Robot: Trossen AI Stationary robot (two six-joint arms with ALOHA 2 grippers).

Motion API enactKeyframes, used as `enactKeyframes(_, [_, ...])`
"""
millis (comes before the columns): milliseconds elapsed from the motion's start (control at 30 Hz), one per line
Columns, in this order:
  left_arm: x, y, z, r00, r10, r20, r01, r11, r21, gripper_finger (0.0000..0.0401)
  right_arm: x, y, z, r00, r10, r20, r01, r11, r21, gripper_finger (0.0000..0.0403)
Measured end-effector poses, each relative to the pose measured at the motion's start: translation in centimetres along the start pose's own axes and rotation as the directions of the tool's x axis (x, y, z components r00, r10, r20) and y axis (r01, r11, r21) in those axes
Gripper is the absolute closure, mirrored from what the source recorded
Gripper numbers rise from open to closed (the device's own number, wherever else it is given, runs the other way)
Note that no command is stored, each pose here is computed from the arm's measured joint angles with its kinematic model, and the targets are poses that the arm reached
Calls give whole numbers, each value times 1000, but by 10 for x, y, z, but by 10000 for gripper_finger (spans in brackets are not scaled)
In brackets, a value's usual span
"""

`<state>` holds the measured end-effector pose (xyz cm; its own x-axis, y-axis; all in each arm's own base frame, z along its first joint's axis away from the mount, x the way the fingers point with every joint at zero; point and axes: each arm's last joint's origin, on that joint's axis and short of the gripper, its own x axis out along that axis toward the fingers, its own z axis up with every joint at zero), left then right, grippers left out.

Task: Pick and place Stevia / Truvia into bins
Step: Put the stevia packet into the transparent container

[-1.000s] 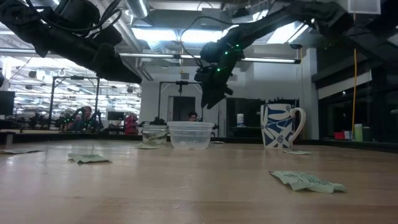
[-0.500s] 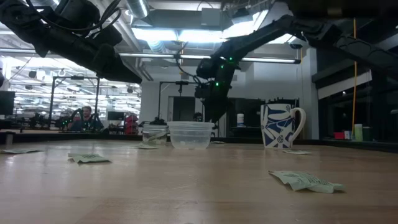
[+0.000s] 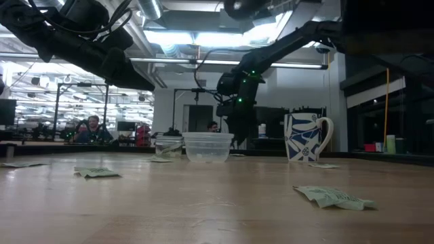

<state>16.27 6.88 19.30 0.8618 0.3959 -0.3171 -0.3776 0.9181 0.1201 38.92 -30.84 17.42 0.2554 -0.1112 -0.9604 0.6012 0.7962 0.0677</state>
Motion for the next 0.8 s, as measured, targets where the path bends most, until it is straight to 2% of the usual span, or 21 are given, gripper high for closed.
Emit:
enactKeyframes(367, [0,0,0,1000,0,0,0,1000,0,395,30,-2,-11,1000,-1,12,1,1000,3,211])
enactKeyframes(700, [0,0,0,1000,0,0,0,1000,0,395,33,-2,-13,1000,-11,11,11,1000,4,211])
enactKeyframes(800, [0,0,0,1000,0,0,0,1000,1,395,33,-2,-13,1000,-12,10,12,1000,5,225])
